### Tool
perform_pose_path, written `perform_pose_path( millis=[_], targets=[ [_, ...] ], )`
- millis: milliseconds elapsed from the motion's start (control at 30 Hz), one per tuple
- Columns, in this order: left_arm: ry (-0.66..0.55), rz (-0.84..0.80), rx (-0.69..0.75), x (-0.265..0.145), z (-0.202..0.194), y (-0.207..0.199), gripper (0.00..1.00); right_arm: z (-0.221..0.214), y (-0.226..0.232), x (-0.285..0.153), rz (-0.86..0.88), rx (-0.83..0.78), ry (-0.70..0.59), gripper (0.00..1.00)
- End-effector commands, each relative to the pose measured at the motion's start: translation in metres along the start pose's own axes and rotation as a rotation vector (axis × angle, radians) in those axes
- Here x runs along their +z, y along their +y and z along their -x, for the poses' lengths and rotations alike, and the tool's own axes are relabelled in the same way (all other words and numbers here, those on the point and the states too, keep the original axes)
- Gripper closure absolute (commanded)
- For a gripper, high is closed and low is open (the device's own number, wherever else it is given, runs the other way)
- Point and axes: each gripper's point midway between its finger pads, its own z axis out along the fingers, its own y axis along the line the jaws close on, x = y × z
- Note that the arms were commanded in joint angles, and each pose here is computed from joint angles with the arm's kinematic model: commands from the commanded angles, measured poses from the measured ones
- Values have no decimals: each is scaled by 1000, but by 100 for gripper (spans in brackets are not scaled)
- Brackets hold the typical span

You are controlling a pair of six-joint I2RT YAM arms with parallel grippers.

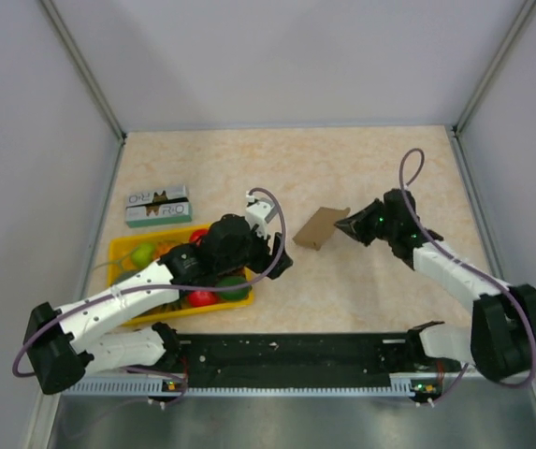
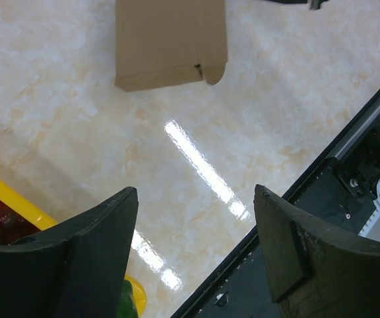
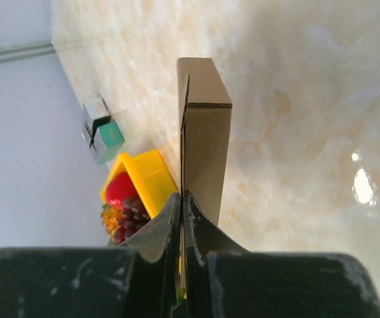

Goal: Fold the paper box

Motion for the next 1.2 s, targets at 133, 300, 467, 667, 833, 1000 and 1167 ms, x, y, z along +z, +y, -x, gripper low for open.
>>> perform_pose_path(
  millis=[133,300,467,667,833,1000,1167],
  targets=[
    [-158,-107,-43,-28,42,-28,25,1,-54,-120,-616,-39,-122,100],
    [-167,-142,-47,-36,42,-33,25,0,-62,-140,-761,-75,-113,100],
    [-176,-173,-64,-40,40,-38,25,6,-59,-165,-990,-145,-106,100],
    [-192,-231,-50,-49,44,-49,25,10,-41,-159,-1034,-144,-159,100],
    [-214,-239,-36,-57,47,-49,25,-2,-50,-137,-1023,-74,-167,100],
    [-220,-269,-58,-64,44,-54,26,-3,-49,-126,-1055,-112,-195,97],
    [-216,-286,-63,-64,38,-55,25,-7,-55,-115,-1062,-97,-173,93]
  ],
)
